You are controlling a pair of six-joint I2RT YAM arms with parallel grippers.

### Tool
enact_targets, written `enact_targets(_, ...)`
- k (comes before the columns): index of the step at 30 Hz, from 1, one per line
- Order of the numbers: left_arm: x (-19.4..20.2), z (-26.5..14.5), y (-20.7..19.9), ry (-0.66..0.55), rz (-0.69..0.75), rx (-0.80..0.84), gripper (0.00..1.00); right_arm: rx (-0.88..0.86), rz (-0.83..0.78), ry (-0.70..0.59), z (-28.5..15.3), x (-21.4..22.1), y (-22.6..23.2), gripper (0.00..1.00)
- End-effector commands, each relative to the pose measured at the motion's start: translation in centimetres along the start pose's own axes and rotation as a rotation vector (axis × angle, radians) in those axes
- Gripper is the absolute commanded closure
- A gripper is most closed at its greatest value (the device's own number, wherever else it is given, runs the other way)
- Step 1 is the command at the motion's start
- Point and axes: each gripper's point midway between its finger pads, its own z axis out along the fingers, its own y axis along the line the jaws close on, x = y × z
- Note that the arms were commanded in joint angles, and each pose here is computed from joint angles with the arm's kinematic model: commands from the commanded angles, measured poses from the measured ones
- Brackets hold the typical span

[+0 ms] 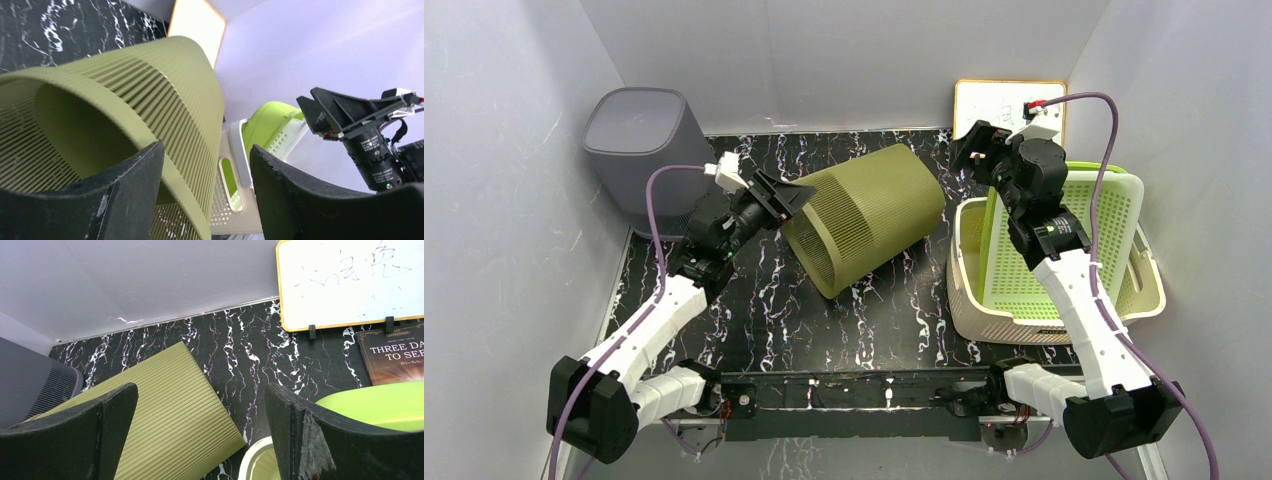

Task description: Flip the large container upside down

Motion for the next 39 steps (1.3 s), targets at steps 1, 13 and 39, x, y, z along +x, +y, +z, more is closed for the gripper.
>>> enact_targets(1,0.2,-0.1,-0.6,-0.006,0.015,0.013,0.38,0.026,-0.008,-0.024,0.2,-0.3,-0.5,0.02)
enact_targets(13,-1.3,-3.4,-0.6,-0.039,0.099,-0.118,0.37,0.029,-0.009,-0.013,0.5,0.4,-0.8,0.02)
enact_targets(39,4.1,1.3,-1.1,0.117,-0.028,-0.036,0.53,0.039,-0.014,-0.023,1.2,0.0,-0.8,0.02)
